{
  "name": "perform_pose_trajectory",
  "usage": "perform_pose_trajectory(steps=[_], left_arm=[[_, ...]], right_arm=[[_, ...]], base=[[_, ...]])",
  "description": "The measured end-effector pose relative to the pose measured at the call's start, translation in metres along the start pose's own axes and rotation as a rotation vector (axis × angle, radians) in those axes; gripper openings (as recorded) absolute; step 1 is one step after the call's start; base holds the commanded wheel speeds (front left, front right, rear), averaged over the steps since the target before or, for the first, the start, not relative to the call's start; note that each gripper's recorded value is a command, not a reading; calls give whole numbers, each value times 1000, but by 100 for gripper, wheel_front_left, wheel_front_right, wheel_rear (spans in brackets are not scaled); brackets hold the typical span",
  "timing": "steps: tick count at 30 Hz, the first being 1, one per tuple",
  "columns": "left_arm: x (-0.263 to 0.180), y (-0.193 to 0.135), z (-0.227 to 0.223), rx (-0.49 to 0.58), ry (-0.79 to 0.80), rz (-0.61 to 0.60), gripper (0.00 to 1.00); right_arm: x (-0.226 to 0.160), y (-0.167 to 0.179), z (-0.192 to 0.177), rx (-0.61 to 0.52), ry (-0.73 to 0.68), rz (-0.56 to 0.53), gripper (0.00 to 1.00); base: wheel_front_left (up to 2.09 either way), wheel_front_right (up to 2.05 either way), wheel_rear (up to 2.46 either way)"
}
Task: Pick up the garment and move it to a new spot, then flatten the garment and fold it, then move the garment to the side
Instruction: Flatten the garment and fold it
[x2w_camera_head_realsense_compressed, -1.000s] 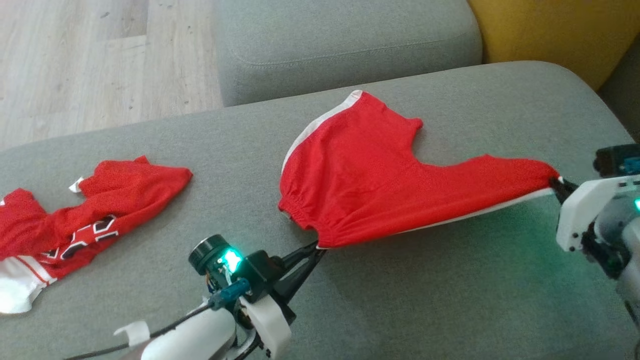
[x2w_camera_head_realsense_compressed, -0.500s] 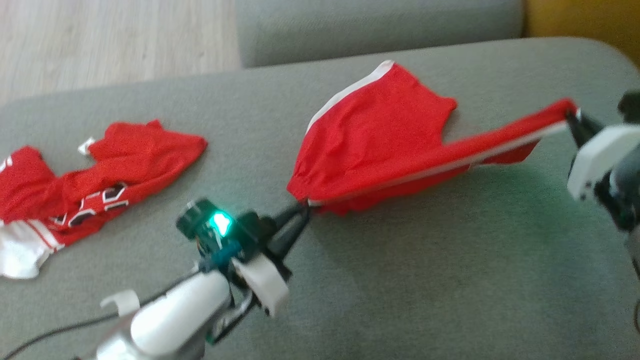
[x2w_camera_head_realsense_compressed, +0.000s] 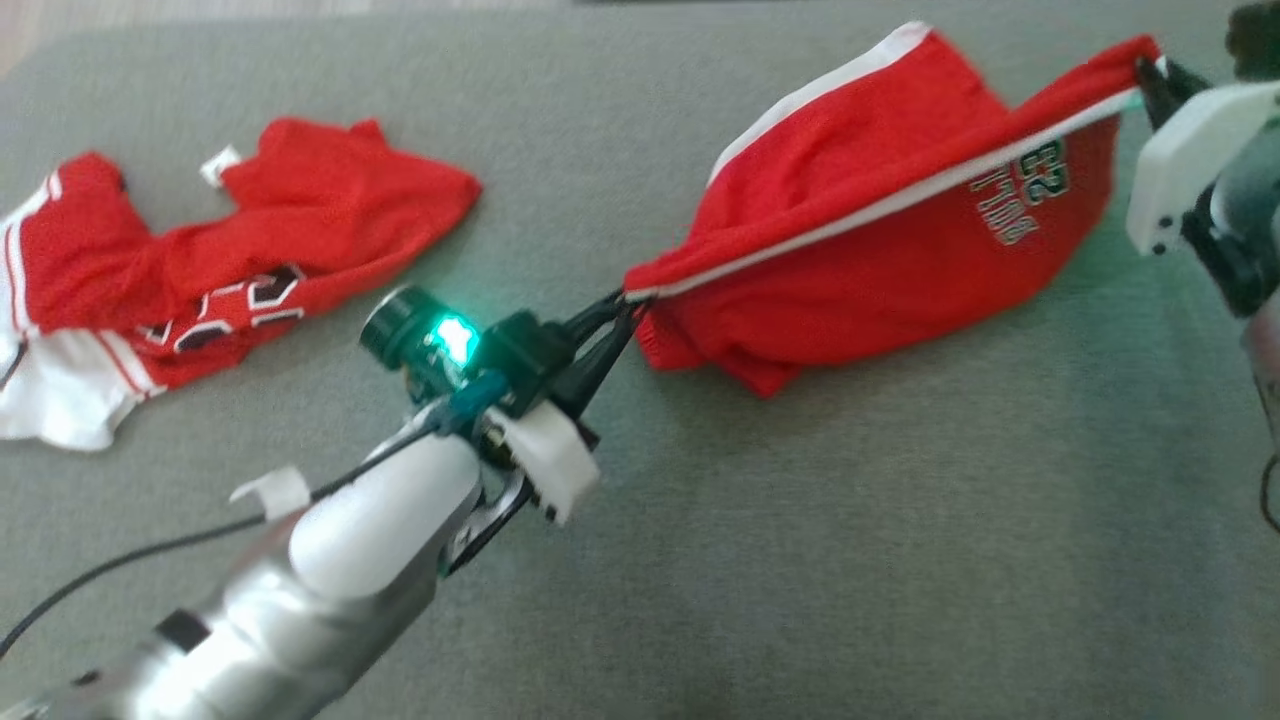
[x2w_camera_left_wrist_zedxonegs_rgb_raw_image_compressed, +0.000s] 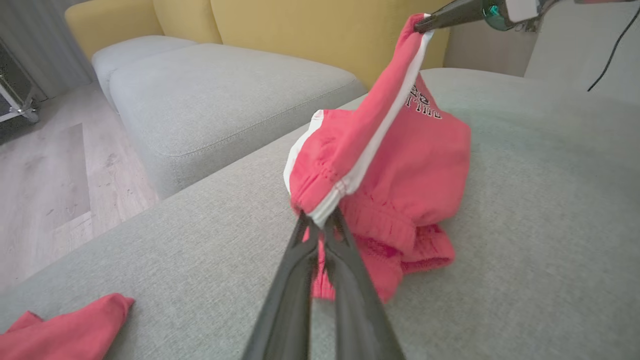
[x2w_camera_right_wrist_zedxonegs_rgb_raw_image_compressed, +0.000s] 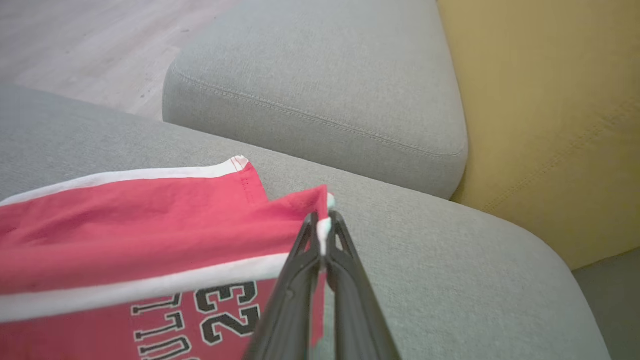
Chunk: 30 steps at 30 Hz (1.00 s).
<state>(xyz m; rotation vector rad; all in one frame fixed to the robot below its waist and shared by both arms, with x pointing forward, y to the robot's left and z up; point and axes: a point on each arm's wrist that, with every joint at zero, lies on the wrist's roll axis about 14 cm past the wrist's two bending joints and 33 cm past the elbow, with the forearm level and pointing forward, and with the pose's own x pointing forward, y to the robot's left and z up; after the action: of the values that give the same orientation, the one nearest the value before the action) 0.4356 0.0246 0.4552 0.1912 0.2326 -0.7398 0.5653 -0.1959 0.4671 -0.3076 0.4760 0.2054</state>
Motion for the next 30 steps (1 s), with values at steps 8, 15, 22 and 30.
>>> perform_pose_trajectory(steps=[8, 15, 22, 30], left_arm=[[11, 18, -17, -14, 35, 21, 0], [19, 31, -27, -11, 56, 35, 0], [22, 37, -38, -18, 80, 45, 0], [20, 41, -42, -14, 83, 57, 100]], right_arm=[[45, 19, 2, -58, 46, 40, 0], [80, 36, 6, -83, 55, 71, 0], [98, 58, -8, -96, 80, 113, 0], [97, 48, 0, -33, 31, 83, 100]], base=[[0, 0, 0], [0, 0, 0], [0, 0, 0], [0, 0, 0]])
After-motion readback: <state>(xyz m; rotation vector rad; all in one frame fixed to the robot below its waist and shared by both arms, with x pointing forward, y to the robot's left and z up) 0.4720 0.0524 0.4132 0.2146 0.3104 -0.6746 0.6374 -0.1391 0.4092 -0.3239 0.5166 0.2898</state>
